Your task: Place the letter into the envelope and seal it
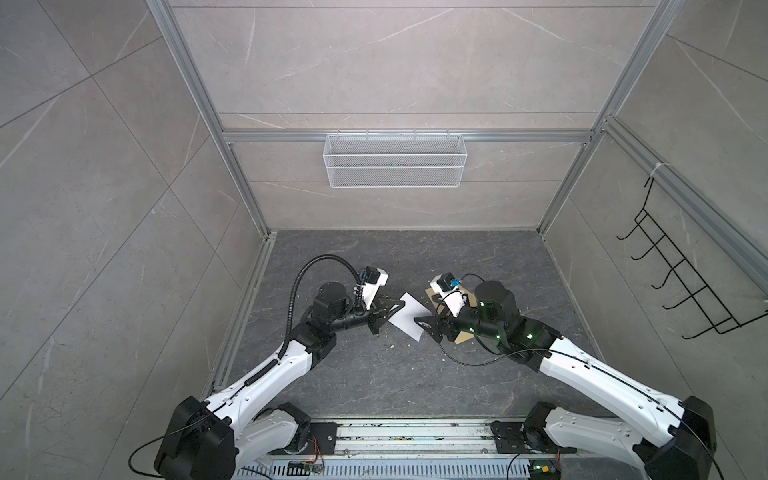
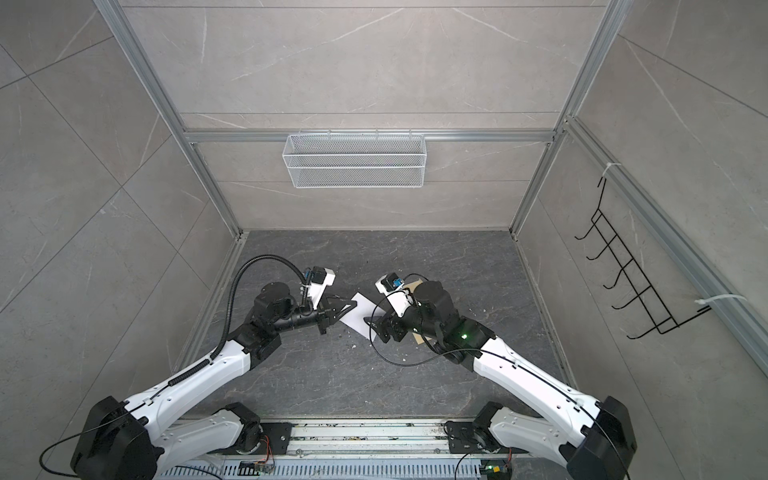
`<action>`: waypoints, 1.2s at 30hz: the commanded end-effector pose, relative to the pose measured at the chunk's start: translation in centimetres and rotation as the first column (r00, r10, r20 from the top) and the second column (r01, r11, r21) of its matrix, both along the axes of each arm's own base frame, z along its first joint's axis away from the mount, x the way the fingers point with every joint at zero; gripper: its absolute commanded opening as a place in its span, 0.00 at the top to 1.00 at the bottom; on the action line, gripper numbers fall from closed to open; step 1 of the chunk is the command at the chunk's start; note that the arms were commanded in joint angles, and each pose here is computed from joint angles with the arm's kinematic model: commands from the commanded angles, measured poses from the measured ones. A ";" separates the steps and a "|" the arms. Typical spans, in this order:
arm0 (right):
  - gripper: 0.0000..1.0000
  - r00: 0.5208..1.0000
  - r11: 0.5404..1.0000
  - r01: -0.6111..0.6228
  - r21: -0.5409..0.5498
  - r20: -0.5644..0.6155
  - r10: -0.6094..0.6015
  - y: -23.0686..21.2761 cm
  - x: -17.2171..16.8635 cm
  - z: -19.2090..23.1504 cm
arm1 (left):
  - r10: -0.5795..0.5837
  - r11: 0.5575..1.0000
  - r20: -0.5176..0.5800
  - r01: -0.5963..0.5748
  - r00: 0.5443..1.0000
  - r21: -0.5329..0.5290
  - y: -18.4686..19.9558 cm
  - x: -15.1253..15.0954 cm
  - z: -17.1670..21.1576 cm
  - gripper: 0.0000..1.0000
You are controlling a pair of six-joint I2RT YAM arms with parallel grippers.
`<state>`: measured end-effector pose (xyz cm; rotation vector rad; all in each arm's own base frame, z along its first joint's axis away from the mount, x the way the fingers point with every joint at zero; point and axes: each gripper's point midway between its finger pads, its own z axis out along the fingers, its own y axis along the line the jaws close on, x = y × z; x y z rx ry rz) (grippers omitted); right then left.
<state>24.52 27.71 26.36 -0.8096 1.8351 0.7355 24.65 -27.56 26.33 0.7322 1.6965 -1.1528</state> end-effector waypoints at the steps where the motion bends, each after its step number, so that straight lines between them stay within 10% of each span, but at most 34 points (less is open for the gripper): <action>1: 0.05 0.991 0.962 0.131 0.239 -0.021 -0.130 -0.3 1.6 3.5 | 0.196 0.949 0.028 -0.182 0.980 -0.256 1.9 2.1 6.2 1.00; 9: 0.01 0.949 0.720 0.299 0.626 -0.273 -0.157 -1.7 2.2 3.8 | 0.268 0.832 -0.099 -0.282 0.958 -0.478 3.7 3.5 8.6 1.00; 27: 0.01 0.913 0.420 0.330 0.846 -0.399 0.086 -1.0 4.9 3.4 | 0.145 0.755 -0.181 -0.227 0.973 -0.615 3.1 3.5 10.1 1.00; 36: 0.21 0.923 0.398 0.217 0.891 -0.320 0.213 1.3 4.9 5.4 | 0.122 0.755 -0.189 -0.215 0.974 -0.619 2.9 3.3 10.1 1.00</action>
